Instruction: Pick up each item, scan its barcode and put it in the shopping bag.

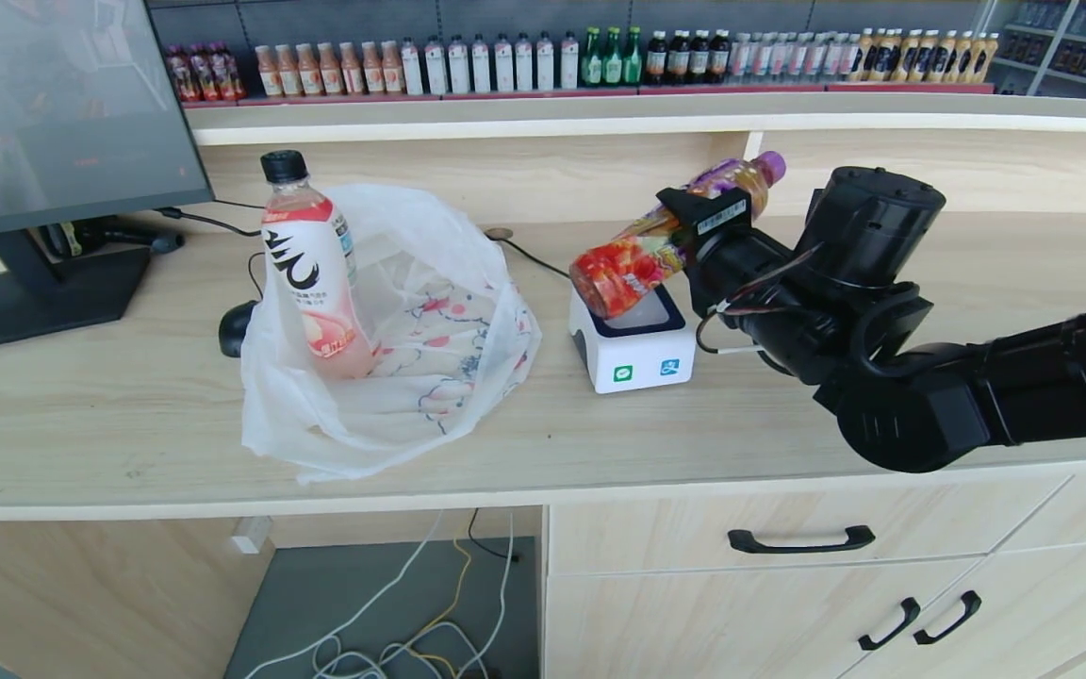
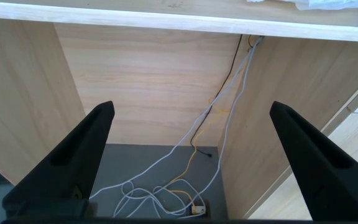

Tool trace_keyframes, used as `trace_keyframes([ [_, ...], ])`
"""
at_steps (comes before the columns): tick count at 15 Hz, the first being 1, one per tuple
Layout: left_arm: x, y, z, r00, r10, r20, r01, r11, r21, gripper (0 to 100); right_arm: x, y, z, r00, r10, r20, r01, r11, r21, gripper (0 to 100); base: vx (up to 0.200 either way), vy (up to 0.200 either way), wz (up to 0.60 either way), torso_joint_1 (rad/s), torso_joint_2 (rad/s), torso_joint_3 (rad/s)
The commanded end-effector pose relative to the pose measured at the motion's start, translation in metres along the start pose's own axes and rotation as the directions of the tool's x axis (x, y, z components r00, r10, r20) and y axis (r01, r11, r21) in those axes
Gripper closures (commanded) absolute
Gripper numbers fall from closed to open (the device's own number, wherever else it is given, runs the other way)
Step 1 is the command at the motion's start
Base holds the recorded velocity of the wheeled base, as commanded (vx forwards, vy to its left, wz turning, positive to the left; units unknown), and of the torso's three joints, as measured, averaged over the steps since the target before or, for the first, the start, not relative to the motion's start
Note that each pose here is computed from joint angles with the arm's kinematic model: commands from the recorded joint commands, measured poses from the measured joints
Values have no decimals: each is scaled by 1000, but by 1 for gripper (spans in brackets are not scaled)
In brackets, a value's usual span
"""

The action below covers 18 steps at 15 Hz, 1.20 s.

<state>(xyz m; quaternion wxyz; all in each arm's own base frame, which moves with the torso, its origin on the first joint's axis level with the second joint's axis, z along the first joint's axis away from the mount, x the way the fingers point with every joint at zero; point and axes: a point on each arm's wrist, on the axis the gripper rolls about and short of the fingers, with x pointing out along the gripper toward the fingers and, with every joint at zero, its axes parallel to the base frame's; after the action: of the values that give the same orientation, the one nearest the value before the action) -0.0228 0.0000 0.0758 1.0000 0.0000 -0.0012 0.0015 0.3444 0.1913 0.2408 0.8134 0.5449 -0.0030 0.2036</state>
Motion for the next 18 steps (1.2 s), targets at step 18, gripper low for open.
trace_keyframes([
  [18,0,0,0,1000,0,1,0,1000,0,0,-5,3,7,999,-10,39,9,1000,15,100,0,0,0,0,0,0],
])
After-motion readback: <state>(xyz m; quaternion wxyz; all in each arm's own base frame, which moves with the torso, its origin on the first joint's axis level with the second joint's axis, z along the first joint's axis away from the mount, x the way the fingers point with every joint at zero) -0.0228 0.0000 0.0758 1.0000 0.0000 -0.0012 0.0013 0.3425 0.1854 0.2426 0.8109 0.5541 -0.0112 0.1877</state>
